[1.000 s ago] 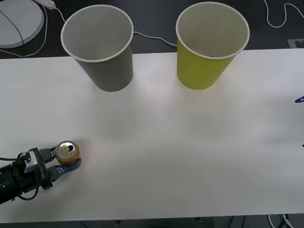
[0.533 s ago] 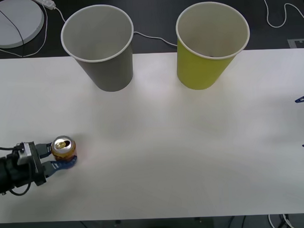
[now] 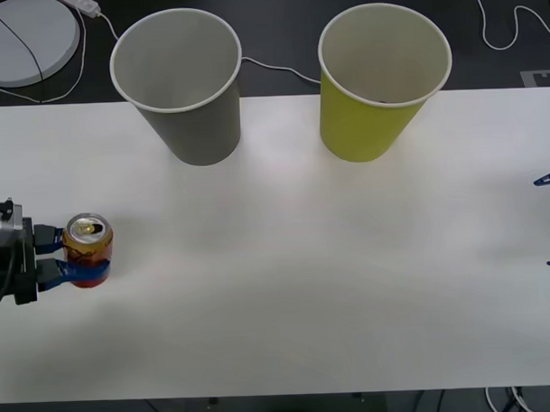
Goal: Put the can into the green bin and the plastic bottle into the gray bin
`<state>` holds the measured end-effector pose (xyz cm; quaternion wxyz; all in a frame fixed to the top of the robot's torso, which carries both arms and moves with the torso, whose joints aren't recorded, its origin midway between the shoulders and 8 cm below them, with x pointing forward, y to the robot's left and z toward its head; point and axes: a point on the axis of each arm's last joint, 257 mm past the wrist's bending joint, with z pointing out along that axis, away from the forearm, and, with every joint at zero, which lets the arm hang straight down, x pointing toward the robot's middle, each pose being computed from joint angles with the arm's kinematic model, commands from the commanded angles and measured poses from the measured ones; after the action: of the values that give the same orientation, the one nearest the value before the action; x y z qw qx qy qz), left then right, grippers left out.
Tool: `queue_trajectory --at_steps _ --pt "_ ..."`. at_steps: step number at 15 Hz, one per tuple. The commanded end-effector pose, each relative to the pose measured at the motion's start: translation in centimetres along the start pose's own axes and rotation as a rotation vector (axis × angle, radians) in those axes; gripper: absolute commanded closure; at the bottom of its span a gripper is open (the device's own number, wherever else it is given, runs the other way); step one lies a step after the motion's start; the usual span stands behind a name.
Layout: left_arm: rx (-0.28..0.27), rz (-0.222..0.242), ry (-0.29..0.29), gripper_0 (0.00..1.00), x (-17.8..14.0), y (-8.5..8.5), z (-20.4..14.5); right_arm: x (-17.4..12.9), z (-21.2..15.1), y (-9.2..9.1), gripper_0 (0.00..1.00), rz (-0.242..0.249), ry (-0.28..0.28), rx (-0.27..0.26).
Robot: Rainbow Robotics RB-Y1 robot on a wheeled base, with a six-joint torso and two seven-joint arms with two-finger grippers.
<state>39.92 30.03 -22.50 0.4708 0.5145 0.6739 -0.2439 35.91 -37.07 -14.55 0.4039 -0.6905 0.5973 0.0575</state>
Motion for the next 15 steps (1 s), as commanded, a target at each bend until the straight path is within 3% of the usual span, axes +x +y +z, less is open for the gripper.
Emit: queue_trajectory --at_steps 1,5,10,13,15 --pt "0.018 0.003 0.091 1.0 -2.3 0.6 -1.3 0.0 0.0 0.0 0.0 0.0 0.0 0.0" --pt "0.028 -0.011 0.203 1.0 -5.6 0.6 -3.1 0.0 0.0 0.0 0.0 0.0 0.0 0.0" --pt "-0.04 -0.057 0.358 1.0 -10.3 0.1 -5.1 0.0 0.0 0.0 0.0 0.0 0.0 0.0" --pt "-0.075 -0.085 0.434 0.99 -13.4 1.3 -6.1 0.0 0.0 0.0 0.0 0.0 0.0 0.0" --pt "-0.109 -0.091 0.456 0.99 -15.2 2.4 -6.0 0.0 0.0 0.0 0.0 0.0 0.0 0.0"
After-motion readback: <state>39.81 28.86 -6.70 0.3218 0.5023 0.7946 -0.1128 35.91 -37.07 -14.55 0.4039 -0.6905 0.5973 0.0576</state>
